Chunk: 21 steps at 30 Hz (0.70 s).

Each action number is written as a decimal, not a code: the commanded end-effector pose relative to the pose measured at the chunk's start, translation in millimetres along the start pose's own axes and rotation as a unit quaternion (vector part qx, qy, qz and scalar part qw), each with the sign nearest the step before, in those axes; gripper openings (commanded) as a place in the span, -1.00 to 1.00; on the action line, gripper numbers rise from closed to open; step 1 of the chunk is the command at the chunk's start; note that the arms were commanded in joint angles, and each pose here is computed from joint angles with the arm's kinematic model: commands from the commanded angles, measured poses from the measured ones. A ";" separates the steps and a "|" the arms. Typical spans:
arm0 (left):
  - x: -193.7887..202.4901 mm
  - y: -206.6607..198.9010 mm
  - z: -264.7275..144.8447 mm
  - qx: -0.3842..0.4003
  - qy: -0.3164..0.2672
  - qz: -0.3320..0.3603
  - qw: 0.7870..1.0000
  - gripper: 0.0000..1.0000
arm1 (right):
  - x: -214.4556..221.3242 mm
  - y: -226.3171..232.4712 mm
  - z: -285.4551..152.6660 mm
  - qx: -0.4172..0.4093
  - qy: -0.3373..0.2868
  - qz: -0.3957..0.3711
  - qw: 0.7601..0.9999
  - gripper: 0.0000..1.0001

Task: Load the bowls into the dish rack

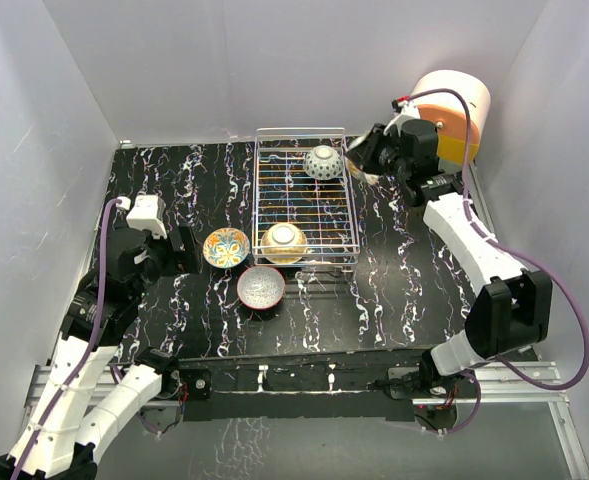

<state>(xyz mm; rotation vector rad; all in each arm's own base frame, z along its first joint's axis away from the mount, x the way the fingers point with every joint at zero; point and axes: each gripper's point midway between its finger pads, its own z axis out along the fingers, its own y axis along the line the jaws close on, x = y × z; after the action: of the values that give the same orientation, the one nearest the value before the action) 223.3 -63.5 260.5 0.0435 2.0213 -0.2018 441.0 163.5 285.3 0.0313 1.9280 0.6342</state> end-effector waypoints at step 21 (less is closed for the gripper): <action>-29.3 5.9 -23.2 -0.015 -0.037 0.003 0.999 0.94 | 23.7 155.3 136.9 -0.339 -0.010 0.264 0.903 -0.85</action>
<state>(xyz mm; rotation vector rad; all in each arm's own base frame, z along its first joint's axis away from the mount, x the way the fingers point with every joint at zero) 220.9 -57.2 279.5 0.0294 1.9884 -0.1795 499.0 347.7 209.2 0.1868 1.8500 1.5690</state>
